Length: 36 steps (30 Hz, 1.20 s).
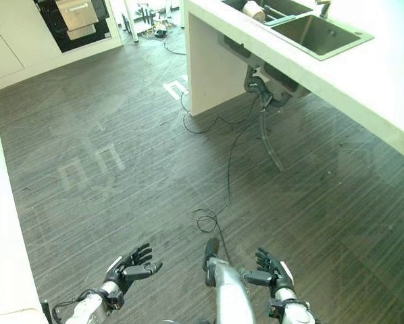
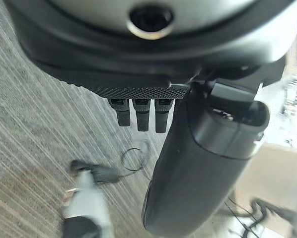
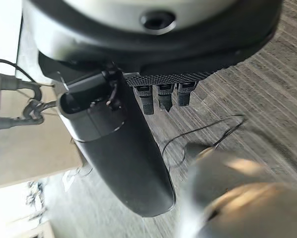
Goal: Place the dishes in the dishwasher.
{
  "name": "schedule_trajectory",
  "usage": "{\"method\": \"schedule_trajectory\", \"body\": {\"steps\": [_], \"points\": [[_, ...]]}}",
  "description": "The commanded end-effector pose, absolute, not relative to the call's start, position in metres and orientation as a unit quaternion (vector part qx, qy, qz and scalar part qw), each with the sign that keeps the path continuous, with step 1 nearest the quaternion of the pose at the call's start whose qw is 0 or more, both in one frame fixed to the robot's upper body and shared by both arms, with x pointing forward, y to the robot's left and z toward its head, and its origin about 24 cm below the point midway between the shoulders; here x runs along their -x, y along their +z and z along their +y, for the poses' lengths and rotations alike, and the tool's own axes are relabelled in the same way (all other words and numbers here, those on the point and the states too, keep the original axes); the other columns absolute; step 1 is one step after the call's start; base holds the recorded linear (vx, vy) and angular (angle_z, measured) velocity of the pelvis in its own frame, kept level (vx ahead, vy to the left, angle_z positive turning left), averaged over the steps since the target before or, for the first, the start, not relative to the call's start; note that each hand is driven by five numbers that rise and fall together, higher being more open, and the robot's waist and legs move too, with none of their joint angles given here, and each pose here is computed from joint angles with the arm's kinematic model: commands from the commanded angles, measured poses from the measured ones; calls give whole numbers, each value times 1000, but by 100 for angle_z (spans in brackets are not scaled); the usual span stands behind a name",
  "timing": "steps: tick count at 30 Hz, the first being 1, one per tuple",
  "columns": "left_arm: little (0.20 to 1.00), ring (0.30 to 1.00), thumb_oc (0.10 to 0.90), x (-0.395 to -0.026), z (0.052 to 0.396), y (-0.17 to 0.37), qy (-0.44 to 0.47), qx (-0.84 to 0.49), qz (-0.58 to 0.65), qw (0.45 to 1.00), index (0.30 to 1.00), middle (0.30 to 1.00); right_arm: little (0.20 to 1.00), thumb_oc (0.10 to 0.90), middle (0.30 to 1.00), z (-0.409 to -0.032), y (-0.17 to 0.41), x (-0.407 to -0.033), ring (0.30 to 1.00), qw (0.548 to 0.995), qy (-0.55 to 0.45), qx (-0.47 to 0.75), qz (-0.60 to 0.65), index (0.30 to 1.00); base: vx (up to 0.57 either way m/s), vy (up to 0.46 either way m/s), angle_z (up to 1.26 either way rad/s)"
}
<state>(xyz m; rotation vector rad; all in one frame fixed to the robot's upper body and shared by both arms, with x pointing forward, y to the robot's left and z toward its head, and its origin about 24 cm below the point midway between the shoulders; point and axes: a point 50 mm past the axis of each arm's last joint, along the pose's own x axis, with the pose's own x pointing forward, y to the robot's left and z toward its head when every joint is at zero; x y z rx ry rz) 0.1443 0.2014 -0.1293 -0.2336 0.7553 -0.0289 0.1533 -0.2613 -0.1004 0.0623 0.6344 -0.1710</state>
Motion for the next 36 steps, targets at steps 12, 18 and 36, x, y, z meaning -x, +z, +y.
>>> {"method": "schedule_trajectory", "body": {"steps": [12, 18, 36], "points": [[900, 900, 800, -143, 212, -125, -36, 52, 346, 936, 900, 900, 900, 800, 900, -264, -61, -204, 900, 978, -53, 2, 200, 900, 485, -71, -41], [900, 900, 800, -134, 221, -130, -16, 46, 361, 931, 900, 900, 900, 800, 900, -273, -72, -192, 900, 968, -75, -1, 241, 900, 518, 336, -88], [900, 900, 800, -120, 220, -146, 46, -17, 434, 900, 900, 900, 900, 800, 900, -272, -111, -163, 900, 935, -91, 40, 342, 900, 319, -45, -17]]}}
